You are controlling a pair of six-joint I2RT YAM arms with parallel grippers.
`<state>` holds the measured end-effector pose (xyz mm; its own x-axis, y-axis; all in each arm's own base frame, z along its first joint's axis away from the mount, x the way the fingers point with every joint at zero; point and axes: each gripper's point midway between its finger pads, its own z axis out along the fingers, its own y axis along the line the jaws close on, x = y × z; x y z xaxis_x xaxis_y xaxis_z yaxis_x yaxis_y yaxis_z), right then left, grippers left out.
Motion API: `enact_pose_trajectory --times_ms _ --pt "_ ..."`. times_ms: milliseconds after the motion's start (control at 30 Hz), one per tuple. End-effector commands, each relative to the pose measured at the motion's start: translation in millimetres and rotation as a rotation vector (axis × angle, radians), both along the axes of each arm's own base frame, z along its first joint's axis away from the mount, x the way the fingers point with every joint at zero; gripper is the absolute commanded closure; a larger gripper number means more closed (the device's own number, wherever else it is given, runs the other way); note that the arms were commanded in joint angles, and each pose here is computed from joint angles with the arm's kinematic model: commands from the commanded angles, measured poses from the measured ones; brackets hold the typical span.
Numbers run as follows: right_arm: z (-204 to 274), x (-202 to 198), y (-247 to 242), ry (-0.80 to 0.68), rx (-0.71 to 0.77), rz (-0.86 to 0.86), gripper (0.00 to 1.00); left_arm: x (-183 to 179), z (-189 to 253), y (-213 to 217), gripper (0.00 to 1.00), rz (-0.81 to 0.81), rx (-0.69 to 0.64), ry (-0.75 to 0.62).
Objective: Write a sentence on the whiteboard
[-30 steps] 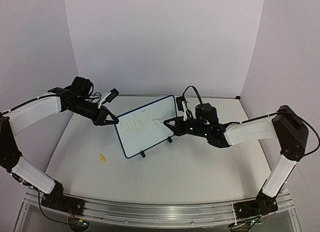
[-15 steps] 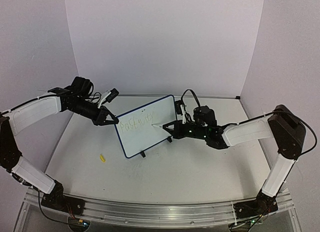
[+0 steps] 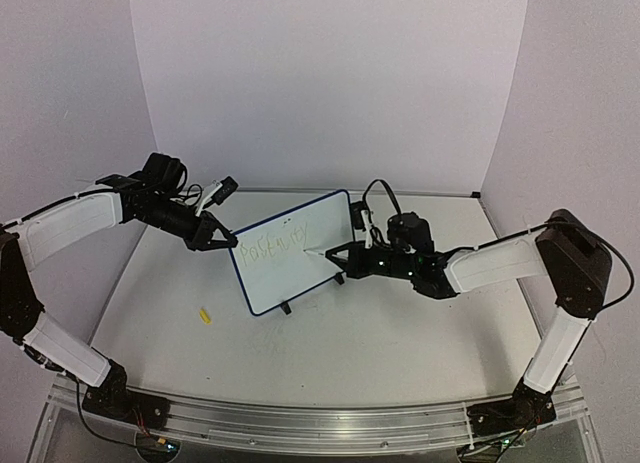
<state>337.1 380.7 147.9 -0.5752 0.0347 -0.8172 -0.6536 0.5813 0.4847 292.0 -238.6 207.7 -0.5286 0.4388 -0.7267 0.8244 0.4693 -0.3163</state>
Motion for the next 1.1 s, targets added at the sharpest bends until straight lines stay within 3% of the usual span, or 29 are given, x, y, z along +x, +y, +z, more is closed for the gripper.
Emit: enact_pose_trajectory --times_ms 0,300,567,1067 --pt "33.9 0.9 -6.0 -0.064 0.056 -0.023 1.00 -2.1 5.9 -5.0 1.00 -0.029 -0.003 0.000" --pt "55.5 -6.0 -18.3 -0.089 0.067 -0.020 1.00 -2.1 6.5 -4.7 1.00 -0.028 -0.002 -0.002" --pt "56.5 14.0 -45.4 -0.092 0.067 -0.060 1.00 -1.6 4.7 -4.8 1.00 -0.027 0.000 0.003" --pt "80.4 34.1 -40.2 -0.182 0.066 -0.085 1.00 -1.7 5.7 -5.3 1.00 -0.030 -0.003 0.002"
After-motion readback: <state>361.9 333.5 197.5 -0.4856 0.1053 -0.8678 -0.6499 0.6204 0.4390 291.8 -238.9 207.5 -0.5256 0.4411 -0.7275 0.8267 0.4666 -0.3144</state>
